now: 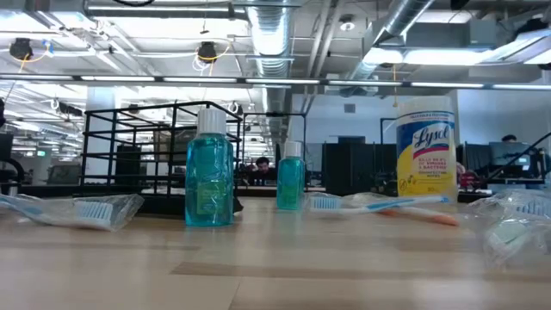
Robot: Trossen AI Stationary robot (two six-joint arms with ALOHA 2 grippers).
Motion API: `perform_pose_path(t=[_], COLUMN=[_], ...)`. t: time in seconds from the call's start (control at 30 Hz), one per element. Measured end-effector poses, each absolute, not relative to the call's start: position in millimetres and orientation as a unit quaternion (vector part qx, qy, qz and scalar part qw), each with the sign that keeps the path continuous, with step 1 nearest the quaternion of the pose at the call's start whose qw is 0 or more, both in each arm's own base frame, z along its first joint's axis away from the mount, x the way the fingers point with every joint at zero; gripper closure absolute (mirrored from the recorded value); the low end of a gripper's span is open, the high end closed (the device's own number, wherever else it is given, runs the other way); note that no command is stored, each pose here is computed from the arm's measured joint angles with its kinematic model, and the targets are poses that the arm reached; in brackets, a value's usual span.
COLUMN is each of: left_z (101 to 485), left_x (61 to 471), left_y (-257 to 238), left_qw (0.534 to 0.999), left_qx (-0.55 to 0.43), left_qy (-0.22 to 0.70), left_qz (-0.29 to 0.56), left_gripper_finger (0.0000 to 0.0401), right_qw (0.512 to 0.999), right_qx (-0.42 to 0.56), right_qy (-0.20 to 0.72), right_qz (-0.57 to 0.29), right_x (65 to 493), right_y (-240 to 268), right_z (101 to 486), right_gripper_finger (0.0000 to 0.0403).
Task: Pick & Place toothbrushing station
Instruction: Put the top blue toothbrush into left compartment of the wire organizer
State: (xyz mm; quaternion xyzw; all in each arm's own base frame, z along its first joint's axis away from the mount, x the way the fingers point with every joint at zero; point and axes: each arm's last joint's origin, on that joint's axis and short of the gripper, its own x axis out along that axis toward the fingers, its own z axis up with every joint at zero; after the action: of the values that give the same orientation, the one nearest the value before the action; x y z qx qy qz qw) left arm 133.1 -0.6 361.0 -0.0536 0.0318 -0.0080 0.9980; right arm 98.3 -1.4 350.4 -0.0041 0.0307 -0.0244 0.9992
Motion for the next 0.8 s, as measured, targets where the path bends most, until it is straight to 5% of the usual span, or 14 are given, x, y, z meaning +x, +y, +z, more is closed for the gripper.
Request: perform_pose_path(t=[0.43, 0.8], left_z=[306, 290], left_x=[194, 217], left_y=[0, 0], left_qw=[0.979, 0.978], left_qx=[-0.08, -0.056], left_qy=[0.186, 0.199], left_qz=[0.014, 0.012], left_gripper_finger=[0.0401, 0.0401], right_qw=[0.989, 0.977], right_qx=[0.008, -0.002], right_qy=[0.143, 0.214], right_qz=[-0.021, -0.023], right_x=[126, 159], right_y=[0, 0], right_z=[329, 304], right_gripper_finger=[0.0403, 0.0403])
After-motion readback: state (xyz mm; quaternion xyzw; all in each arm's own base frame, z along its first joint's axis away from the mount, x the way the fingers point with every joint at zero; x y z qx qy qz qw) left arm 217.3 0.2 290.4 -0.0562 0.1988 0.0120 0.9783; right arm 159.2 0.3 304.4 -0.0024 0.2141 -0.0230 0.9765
